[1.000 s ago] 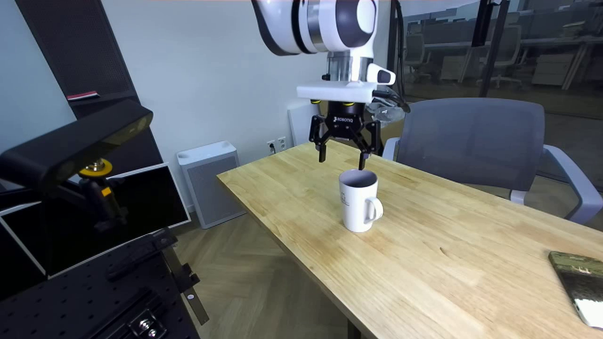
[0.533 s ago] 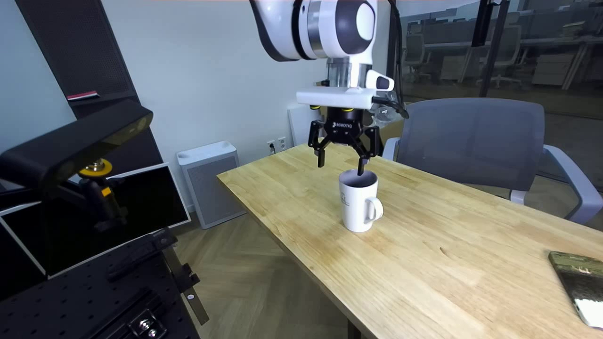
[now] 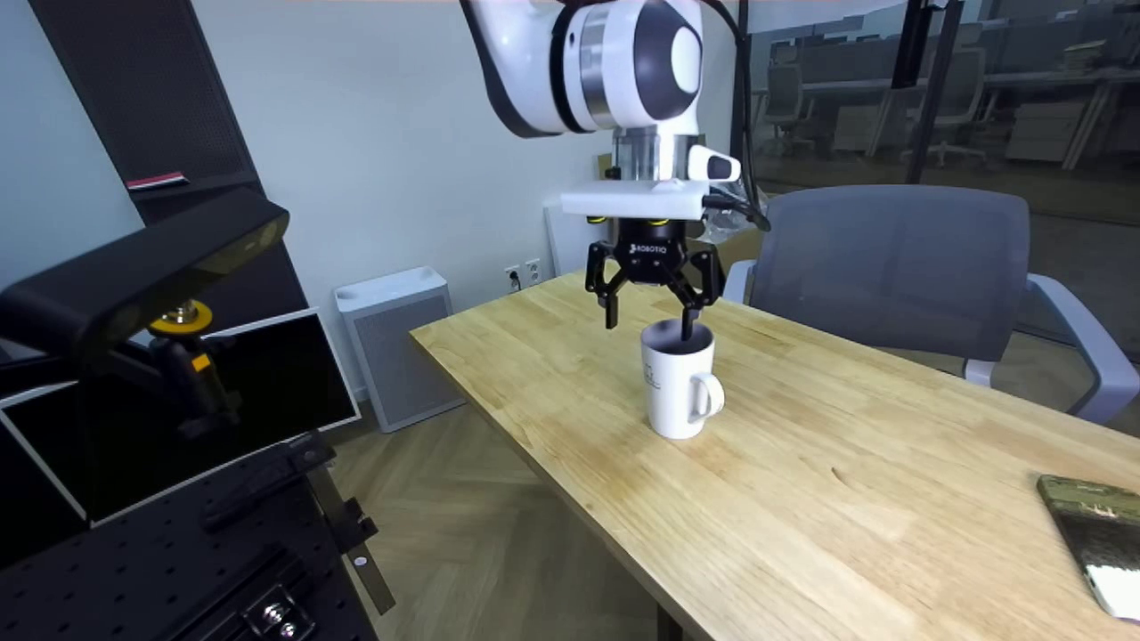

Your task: Move the mug to the center of the table

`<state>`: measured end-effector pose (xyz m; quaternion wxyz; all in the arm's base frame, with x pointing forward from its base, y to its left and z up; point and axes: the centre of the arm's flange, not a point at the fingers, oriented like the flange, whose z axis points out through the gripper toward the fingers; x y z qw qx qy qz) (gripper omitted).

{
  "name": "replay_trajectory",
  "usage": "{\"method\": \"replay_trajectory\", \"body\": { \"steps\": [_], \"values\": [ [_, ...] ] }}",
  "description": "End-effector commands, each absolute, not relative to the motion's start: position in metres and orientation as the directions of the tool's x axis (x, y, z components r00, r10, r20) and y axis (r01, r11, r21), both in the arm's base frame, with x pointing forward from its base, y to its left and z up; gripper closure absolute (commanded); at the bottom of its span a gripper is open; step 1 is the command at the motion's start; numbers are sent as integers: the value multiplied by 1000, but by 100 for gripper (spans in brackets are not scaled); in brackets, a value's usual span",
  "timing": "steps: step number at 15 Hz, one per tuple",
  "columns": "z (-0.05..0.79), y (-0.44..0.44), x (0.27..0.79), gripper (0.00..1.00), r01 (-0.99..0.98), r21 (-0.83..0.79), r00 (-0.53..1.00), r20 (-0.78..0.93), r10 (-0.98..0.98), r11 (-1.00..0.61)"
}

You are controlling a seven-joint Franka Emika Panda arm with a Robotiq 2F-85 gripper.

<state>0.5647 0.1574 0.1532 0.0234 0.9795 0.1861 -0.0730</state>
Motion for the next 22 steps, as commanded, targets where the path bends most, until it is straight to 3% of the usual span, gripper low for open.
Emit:
{"method": "replay_trajectory", "body": {
  "steps": [1, 12, 13, 14, 22],
  "values": [
    [148, 163, 565, 0, 354, 45, 928, -141, 344, -934],
    [110, 167, 550, 0, 391, 72, 907, -201, 370, -918],
    [106, 166, 548, 25, 403, 72, 901, -207, 381, -912],
    [103, 166, 545, 26, 410, 77, 897, -213, 387, -909],
    [92, 166, 540, 81, 434, 67, 882, -233, 409, -898]
  ]
}}
